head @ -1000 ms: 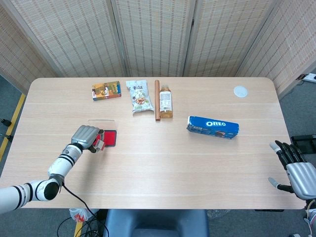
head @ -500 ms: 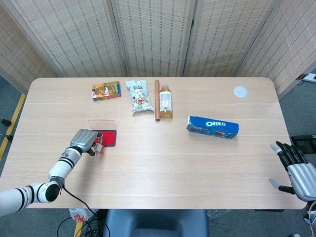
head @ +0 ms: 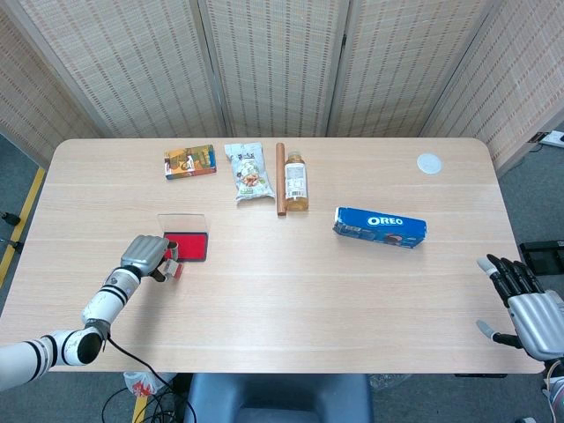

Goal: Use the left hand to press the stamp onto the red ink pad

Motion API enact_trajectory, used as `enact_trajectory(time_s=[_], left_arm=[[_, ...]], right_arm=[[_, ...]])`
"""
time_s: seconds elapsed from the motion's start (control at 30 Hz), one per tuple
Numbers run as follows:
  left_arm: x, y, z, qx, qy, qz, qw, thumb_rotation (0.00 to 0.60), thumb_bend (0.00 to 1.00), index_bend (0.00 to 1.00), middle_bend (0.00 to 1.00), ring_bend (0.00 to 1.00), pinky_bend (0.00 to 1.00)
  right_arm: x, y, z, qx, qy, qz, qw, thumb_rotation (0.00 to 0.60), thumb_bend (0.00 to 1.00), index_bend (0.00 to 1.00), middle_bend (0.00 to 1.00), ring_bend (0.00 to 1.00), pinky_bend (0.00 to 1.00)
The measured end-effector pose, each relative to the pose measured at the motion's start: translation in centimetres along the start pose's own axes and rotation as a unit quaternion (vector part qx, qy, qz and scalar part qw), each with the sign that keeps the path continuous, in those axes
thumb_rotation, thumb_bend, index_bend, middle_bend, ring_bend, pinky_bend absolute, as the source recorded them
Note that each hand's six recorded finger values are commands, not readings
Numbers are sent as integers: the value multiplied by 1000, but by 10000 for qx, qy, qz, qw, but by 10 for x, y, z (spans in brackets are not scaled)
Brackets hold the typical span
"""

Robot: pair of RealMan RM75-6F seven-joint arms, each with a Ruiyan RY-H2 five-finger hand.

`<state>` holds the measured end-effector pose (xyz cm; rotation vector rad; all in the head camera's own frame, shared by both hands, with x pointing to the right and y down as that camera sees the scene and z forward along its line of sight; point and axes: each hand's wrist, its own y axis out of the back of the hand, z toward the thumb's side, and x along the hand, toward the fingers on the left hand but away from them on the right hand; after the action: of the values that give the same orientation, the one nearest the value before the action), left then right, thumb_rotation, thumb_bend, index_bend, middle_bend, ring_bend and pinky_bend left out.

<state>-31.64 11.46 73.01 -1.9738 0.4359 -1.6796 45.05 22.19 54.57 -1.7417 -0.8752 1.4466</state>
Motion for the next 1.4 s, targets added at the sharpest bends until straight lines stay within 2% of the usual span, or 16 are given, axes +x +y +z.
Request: enact_trajectory(time_s=[0.57, 0.67, 0.97, 1.07, 1.2, 1.4], left_arm=[[6, -13, -5, -54, -19, -48, 10000, 600, 486, 812, 1000, 915, 914], [8, -15, -7, -54, -16, -65, 10000, 600, 455, 790, 1000, 914, 914], [12, -18, -10, -56, -17, -136, 9999, 600, 314, 645, 1000, 897, 908], [11, -17, -12, -5, 3, -129, 9999, 600, 240, 550, 1000, 861, 891], [6, -14, -11, 50, 27, -106, 9999, 600, 146, 371, 1000, 821, 872], [-9, -4, -3, 92, 44, -36, 9999, 600, 125, 249, 1000, 812, 868]], right_arm=[[1, -1, 1, 29, -5, -14, 10000, 600, 207, 0, 0, 0, 0], [0, -1, 0, 34, -19, -2, 10000, 600, 207, 0, 0, 0, 0], [-3, -2, 0, 50, -40, 6, 10000, 600, 207, 0, 0, 0, 0], [-3, -2, 1, 52, -35, 3, 10000, 600, 207, 0, 0, 0, 0], [-2, -1, 2, 46, -18, -18, 10000, 600, 207, 0, 0, 0, 0], [1, 0, 3, 35, 30, -50, 10000, 600, 207, 0, 0, 0, 0]])
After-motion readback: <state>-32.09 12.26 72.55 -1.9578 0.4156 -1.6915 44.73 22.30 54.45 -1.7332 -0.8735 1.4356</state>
